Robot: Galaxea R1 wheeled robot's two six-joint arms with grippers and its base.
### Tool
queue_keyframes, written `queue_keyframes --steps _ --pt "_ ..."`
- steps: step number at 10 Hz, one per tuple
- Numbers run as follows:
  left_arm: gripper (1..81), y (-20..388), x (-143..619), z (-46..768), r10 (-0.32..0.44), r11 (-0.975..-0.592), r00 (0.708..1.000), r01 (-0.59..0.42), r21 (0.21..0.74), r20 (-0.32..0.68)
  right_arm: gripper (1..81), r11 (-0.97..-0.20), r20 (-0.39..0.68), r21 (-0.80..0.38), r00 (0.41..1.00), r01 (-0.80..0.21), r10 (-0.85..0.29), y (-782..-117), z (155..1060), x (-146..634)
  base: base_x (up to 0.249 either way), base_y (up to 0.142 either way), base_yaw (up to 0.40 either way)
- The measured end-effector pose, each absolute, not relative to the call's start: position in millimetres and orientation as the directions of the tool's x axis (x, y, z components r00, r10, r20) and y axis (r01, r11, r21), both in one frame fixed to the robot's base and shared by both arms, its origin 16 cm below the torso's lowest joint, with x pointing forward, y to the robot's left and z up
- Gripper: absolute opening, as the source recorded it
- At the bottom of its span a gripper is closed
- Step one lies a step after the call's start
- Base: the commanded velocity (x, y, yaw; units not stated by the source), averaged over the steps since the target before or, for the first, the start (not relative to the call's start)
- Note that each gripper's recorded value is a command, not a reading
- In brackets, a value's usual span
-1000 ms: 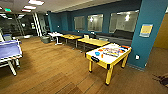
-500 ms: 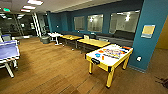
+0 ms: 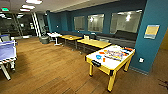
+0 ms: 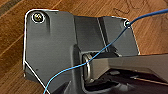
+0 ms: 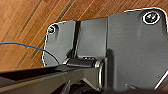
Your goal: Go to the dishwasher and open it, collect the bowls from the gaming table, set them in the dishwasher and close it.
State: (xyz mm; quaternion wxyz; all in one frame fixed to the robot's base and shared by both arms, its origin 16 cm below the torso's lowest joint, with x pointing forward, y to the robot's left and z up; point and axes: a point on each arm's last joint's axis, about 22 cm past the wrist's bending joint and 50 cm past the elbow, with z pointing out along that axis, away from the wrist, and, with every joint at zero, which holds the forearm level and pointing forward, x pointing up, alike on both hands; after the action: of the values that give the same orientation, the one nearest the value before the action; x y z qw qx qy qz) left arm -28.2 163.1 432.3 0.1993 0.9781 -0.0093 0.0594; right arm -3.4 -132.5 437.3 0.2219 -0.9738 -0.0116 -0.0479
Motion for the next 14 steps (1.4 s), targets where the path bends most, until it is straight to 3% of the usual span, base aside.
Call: queue_keyframes --steps 7,14 --pt "81.1 158.7 -26.2 432.9 0.007 -0.918 0.992 -0.043 0.394 0.123 81.1 -0.904 0.104 -0.426 0.995 0.046 0.002 -135.4 436.7 -0.6 0.225 0.0 0.0" --pt "81.1 163.6 -26.1 432.3 0.006 -0.921 0.993 -0.042 0.388 0.122 81.1 -0.899 0.102 -0.435 0.995 0.049 0.004 -127.3 437.8 -2.2 0.196 0.095 0.0"
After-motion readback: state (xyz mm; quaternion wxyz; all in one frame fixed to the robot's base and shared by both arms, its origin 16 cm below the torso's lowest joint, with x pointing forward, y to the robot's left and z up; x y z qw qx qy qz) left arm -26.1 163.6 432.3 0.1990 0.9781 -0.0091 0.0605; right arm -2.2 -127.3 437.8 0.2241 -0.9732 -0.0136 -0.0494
